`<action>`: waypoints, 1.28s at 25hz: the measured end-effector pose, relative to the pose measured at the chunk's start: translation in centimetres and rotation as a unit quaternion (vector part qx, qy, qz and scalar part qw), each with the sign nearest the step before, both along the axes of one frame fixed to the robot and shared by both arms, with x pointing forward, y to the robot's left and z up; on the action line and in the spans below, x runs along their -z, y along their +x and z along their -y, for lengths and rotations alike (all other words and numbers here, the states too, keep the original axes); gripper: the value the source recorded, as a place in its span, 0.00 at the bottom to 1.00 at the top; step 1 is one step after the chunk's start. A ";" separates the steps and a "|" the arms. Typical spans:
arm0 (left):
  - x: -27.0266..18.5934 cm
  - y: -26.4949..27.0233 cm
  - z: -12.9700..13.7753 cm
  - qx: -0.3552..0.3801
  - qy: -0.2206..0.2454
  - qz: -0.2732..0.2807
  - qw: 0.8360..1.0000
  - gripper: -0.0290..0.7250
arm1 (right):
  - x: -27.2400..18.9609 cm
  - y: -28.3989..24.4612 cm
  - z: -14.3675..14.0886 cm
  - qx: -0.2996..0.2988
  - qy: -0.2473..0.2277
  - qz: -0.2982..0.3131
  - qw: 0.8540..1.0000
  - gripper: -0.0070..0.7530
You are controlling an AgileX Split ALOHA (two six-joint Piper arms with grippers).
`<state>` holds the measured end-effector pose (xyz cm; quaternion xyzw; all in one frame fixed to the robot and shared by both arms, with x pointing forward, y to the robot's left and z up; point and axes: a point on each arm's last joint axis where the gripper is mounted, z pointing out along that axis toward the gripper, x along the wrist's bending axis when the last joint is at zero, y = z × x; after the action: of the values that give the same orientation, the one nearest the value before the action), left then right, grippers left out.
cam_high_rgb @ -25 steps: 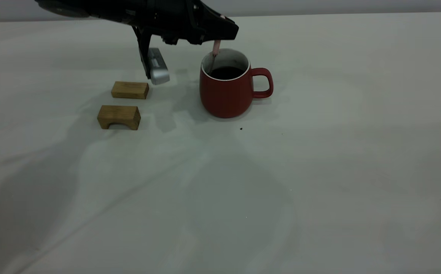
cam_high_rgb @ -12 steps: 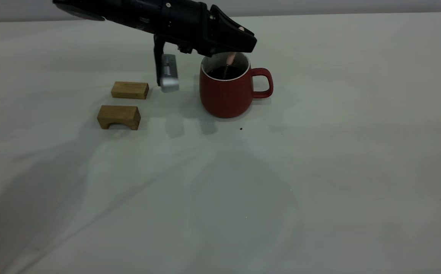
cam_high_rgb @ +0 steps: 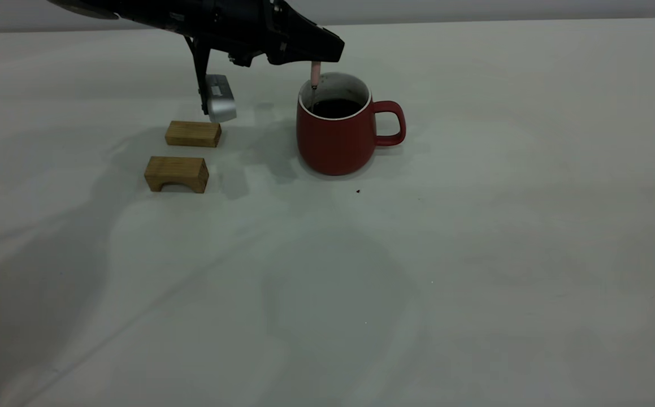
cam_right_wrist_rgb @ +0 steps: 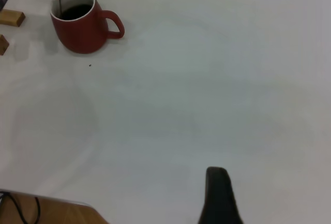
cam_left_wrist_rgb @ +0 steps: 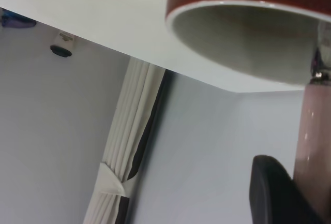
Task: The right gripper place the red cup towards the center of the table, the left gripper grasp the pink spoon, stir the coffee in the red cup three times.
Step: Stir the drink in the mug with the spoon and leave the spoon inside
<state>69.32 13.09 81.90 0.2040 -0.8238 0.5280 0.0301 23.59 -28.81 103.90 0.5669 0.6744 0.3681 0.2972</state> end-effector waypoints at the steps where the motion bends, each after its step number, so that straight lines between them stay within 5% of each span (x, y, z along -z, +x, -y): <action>1: 0.0 -0.1 0.1 0.003 -0.002 -0.002 1.000 0.23 | 0.0 0.0 0.0 0.000 0.000 0.000 1.000 0.78; 13: -0.5 -0.8 0.4 0.047 -0.034 -0.009 0.998 0.27 | 0.0 0.0 0.0 0.000 0.000 0.000 1.000 0.78; 17: -0.5 -1.6 0.4 0.090 -0.032 -0.007 0.995 0.49 | 0.0 0.0 0.0 0.000 0.000 0.000 1.000 0.78; 22: -0.3 -1.8 0.3 0.146 -0.013 0.077 0.986 0.72 | 0.0 0.0 0.0 0.000 0.000 0.000 1.000 0.78; 28: -2.2 -1.8 0.2 0.237 0.016 0.256 0.937 0.76 | 0.0 0.0 0.0 0.000 0.000 0.000 1.000 0.78; 32: -5.7 -2.0 -0.1 0.317 0.052 0.375 0.870 0.76 | 0.0 0.0 0.0 0.000 0.000 0.000 1.000 0.78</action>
<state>67.33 13.24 87.60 -0.2797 -0.8201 0.4830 -0.1260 23.58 -28.81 103.90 0.5669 0.6744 0.3681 0.2972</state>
